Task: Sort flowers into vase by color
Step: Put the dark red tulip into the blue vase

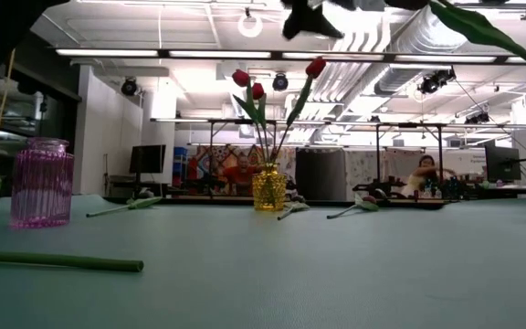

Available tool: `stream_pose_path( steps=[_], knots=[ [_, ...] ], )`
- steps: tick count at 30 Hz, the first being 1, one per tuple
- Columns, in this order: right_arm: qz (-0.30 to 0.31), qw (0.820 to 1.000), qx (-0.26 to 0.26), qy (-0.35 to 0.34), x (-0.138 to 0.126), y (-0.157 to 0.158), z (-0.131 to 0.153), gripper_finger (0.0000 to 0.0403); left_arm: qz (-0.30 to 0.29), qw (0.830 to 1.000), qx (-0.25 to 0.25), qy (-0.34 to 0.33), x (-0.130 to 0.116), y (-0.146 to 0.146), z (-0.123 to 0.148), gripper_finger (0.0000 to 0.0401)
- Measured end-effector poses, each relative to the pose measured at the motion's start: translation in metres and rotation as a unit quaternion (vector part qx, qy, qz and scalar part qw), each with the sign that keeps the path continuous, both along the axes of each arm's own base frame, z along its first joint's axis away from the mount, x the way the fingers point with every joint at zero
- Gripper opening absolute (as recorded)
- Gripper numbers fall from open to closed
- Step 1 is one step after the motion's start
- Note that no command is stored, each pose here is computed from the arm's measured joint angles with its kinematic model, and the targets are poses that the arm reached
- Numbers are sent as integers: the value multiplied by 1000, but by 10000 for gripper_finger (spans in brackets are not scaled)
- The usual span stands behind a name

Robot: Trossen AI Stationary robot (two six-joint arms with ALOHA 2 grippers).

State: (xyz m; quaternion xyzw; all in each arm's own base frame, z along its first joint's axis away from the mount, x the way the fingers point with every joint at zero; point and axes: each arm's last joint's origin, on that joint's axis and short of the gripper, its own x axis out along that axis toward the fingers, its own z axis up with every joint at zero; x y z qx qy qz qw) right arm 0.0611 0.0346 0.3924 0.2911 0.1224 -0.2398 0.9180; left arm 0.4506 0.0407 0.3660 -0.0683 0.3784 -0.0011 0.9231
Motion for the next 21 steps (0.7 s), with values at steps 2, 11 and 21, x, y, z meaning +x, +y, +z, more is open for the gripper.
stream_pose_path(
  steps=[2, 11, 21],
  knots=[
    [-22, 1000, 3, 4, 0, -3, -1, 0, 16, 1000, -11, 22, -3, 5, -11, 239],
    [-99, 995, -1, 14, 6, -12, -2, 0, 101, 993, -14, -65, -59, 7, -19, 217],
    [-220, 973, -31, 67, 46, -25, -3, 0, 300, 928, 0, -219, -179, 31, -52, 204]
  ],
)
